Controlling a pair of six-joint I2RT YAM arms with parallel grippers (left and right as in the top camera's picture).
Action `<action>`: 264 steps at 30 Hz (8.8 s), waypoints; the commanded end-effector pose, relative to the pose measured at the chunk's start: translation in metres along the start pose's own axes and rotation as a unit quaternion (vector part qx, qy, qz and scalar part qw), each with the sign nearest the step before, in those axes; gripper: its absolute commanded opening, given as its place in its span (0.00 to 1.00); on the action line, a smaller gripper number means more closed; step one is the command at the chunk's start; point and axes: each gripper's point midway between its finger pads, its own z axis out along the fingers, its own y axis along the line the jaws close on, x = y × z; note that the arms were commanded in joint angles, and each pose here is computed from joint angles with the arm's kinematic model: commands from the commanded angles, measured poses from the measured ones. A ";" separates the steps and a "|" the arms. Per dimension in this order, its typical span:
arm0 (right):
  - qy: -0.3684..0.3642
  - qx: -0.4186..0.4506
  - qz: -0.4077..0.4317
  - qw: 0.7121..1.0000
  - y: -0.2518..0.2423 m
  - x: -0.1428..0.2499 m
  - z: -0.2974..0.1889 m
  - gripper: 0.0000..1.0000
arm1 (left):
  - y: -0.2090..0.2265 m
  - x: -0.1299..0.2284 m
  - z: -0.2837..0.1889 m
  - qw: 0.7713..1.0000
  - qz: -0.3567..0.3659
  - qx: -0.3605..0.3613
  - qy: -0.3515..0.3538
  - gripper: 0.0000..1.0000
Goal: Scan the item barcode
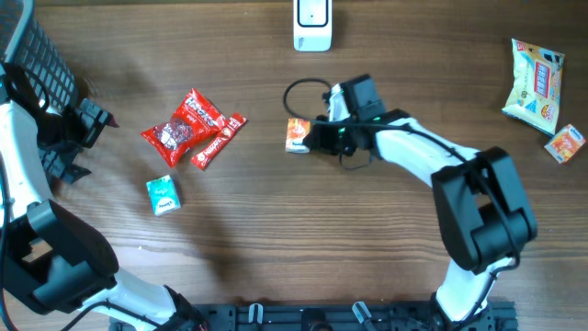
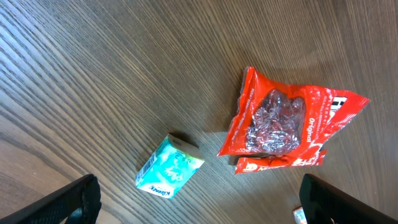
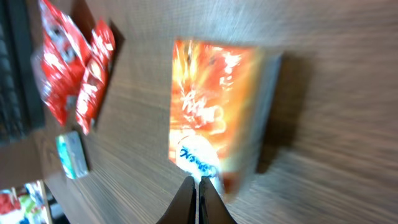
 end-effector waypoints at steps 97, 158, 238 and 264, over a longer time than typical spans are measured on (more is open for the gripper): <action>-0.494 0.365 -0.262 0.744 0.071 -0.216 -0.171 0.04 | 0.005 -0.004 -0.004 1.000 -0.020 -0.002 -0.004 1.00; -0.325 0.484 0.192 0.790 -0.223 -0.173 -0.367 0.04 | 0.006 -0.002 -0.004 1.000 -0.021 -0.004 -0.001 1.00; -0.347 0.130 0.118 0.921 -0.063 -0.124 -0.358 1.00 | -0.079 0.094 0.003 0.954 0.254 0.104 0.120 1.00; -0.314 0.143 0.138 0.928 -0.078 -0.123 -0.334 1.00 | -0.117 0.081 0.035 0.889 0.455 -0.034 -0.028 1.00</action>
